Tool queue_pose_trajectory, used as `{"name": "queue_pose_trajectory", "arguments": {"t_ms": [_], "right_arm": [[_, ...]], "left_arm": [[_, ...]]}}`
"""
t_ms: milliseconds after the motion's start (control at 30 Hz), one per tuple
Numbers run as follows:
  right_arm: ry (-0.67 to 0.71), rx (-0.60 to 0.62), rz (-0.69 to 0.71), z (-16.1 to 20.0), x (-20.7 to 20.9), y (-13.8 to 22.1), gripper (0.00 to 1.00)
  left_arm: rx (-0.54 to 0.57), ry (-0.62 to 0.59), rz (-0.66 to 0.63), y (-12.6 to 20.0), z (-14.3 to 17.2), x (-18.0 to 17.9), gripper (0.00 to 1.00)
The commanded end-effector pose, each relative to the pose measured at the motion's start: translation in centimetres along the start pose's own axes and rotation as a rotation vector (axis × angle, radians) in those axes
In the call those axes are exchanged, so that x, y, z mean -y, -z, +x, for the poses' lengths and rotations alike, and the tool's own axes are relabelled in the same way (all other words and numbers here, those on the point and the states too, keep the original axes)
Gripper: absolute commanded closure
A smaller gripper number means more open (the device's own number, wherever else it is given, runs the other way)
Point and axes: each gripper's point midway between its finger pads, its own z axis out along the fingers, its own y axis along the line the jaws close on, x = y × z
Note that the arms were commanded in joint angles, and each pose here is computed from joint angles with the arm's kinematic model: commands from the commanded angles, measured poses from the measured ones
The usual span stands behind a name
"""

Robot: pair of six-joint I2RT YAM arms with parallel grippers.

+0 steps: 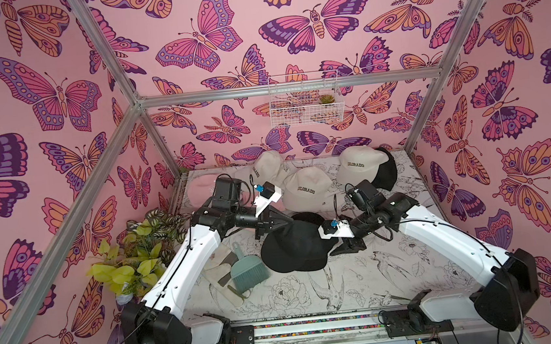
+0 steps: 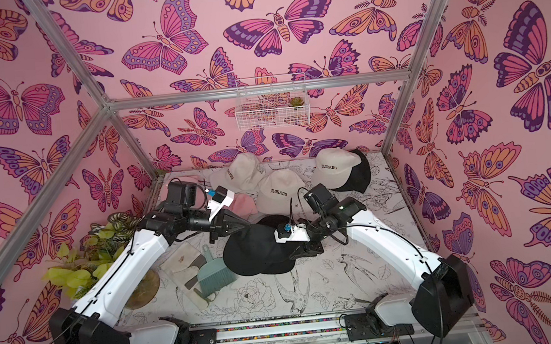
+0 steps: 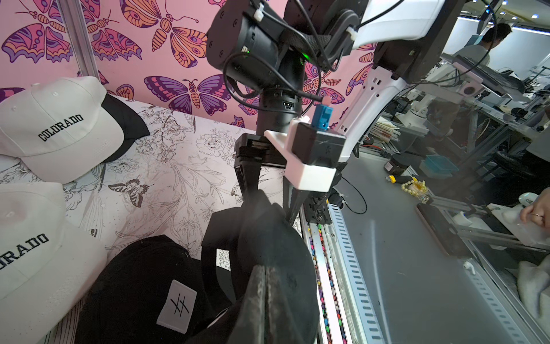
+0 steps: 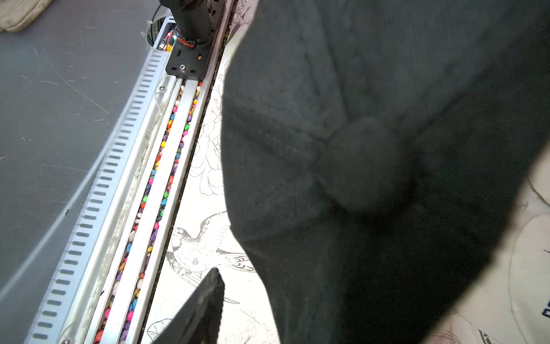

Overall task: Stack the baseball caps by color
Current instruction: Place the baseball cap on the baseball cap.

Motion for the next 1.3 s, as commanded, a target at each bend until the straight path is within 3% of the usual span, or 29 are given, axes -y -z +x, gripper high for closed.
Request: {"name": "queue_pose_trajectory", "arguments": {"t_ms": [0, 33, 133, 200, 467, 667, 1067, 1267], "right_arm": [[-0.055, -0.025, -0.035, 1.4, -0.4, -0.1, 0.5], [-0.064, -0.032, -0.036, 1.6, -0.4, 0.0, 0.55], [-0.08, -0.062, -0.023, 1.6, 0.0, 0.6, 0.89], [-0.088, -0.083, -0.018, 1.5, 0.0, 1.2, 0.99], [-0.13, -0.158, 0.023, 2.1, 0.6, 3.0, 1.0], [-0.188, -0.252, -0.02, 3.1, 2.6, 2.7, 1.0], [-0.331, -0.349, -0.204, 4.7, 7.2, -0.5, 0.98], [-0.415, -0.385, -0.148, 6.3, 10.6, -2.0, 0.94]], "left_arm": [[0.043, -0.02, 0.028, 0.5, -0.7, 0.4, 1.0], [0.041, -0.016, 0.022, 0.5, -0.5, 0.1, 1.0], [0.021, 0.026, -0.007, 0.0, 0.3, -1.2, 1.0], [0.002, 0.053, -0.034, -0.6, 1.2, -2.3, 1.0], [0.012, 0.185, -0.162, -3.2, 4.8, -6.6, 1.0], [-0.051, 0.257, -0.314, -3.5, 8.5, -9.8, 1.0], [-0.112, 0.339, -0.383, -3.0, 11.4, -12.9, 1.0], [-0.167, 0.386, -0.458, -2.8, 13.9, -15.7, 1.0]]}}
